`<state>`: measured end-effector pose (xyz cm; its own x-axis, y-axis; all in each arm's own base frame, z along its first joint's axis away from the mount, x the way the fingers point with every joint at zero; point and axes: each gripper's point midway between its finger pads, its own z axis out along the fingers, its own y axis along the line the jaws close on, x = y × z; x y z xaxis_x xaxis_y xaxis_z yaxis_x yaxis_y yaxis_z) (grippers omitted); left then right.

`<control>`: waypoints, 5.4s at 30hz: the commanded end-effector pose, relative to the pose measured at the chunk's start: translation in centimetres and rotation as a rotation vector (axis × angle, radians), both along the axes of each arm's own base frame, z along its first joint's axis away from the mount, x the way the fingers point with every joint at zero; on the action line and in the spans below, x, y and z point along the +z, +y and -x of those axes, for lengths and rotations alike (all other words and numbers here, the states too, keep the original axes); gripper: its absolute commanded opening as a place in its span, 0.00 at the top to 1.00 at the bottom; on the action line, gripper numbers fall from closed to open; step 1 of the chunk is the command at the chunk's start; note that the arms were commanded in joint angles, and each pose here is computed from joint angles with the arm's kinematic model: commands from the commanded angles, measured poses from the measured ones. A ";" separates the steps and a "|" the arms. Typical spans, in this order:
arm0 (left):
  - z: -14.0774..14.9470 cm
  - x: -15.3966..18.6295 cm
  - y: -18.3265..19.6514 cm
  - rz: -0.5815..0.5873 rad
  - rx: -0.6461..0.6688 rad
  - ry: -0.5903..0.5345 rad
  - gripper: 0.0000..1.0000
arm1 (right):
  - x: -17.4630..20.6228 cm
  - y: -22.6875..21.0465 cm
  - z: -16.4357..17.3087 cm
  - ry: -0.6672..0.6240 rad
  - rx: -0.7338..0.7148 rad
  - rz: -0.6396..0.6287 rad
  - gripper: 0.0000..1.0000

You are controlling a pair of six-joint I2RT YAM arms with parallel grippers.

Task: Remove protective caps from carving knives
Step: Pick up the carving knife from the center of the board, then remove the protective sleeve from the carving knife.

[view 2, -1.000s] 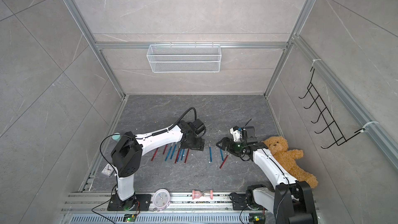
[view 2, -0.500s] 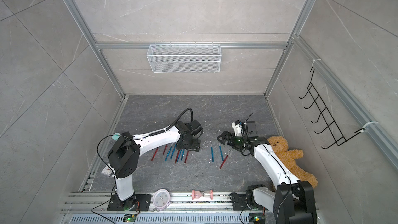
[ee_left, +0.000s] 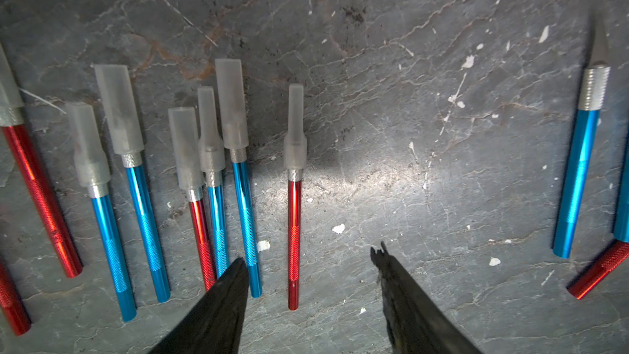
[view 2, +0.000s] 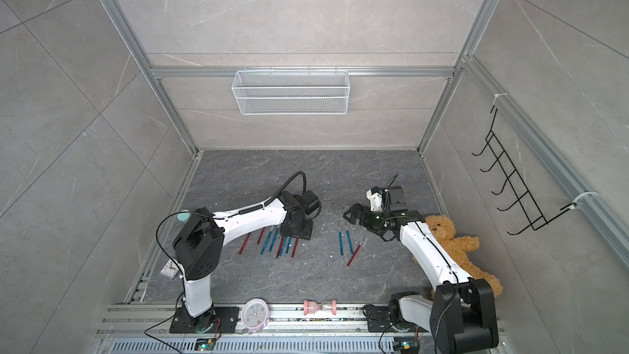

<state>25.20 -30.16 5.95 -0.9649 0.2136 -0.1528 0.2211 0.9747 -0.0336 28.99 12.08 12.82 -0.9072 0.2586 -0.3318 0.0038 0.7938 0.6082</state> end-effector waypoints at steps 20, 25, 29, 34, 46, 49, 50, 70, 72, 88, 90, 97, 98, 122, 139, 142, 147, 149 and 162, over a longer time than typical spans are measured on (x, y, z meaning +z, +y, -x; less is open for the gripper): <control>0.5 -3.4 0.6 -0.029 0.012 0.074 0.58 | -0.4 0.1 -0.4 -0.010 0.007 -0.003 0.01; 0.5 -3.9 0.7 -0.025 0.019 0.081 0.58 | -0.4 0.0 -0.2 -0.011 0.008 0.000 0.01; 0.6 -4.3 0.8 -0.029 0.018 0.087 0.60 | -0.5 -0.1 -0.1 -0.009 0.007 0.000 0.01; 0.8 -5.0 1.0 -0.036 0.023 0.100 0.65 | -0.6 -0.2 0.0 -0.007 0.003 0.002 0.01; 1.1 -6.2 1.5 -0.048 0.026 0.121 0.76 | -0.6 -0.2 -0.1 -0.004 -0.002 -0.001 0.02; 1.2 -6.5 1.5 -0.047 0.025 0.125 0.78 | -0.7 -0.2 -0.1 -0.004 -0.002 -0.001 0.02; 1.2 -6.6 1.4 -0.045 0.022 0.130 0.79 | -0.7 -0.2 -0.1 -0.001 -0.002 0.000 0.02; 1.4 -7.9 1.1 -0.035 0.013 0.159 0.96 | -0.5 -0.3 -0.4 -0.006 -0.007 0.006 0.02; 1.2 -7.3 0.8 -0.024 0.008 0.149 0.98 | -0.4 -0.3 -0.4 -0.007 -0.009 0.008 0.02; -0.3 -0.7 -3.6 0.219 -0.093 0.057 1.00 | 0.0 0.1 -0.5 -0.005 -0.001 -0.021 0.05; -0.3 0.1 -4.5 0.273 -0.121 0.052 1.00 | 0.0 0.5 -0.7 -0.008 0.003 -0.037 0.06; -0.1 2.0 -6.7 0.394 -0.186 0.045 1.00 | -0.1 2.2 -1.3 -0.013 0.029 -0.086 0.14; -0.1 2.3 -7.0 0.413 -0.193 0.045 1.00 | -0.1 2.6 -1.4 -0.012 0.035 -0.091 0.15; 0.4 5.5 -9.4 0.564 -0.245 0.029 1.00 | -2.1 8.9 -2.8 0.005 0.117 -0.146 0.45; 0.6 5.6 -9.4 0.567 -0.251 0.029 1.00 | -2.6 11.0 -3.7 0.002 0.114 -0.161 0.67; 0.6 5.6 -9.3 0.569 -0.251 0.028 1.00 | -2.9 11.1 -3.8 0.009 0.109 -0.158 0.71; 0.6 5.8 -9.2 0.568 -0.252 0.023 1.00 | -3.2 11.0 -3.9 0.010 0.095 -0.146 0.78; 0.7 5.8 -9.2 0.568 -0.253 0.024 1.00 | -3.3 10.9 -3.9 0.013 0.088 -0.140 0.80; 1.4 4.7 -8.7 0.536 -0.269 0.054 1.00 | -3.2 10.0 -4.9 -0.008 0.012 -0.114 0.91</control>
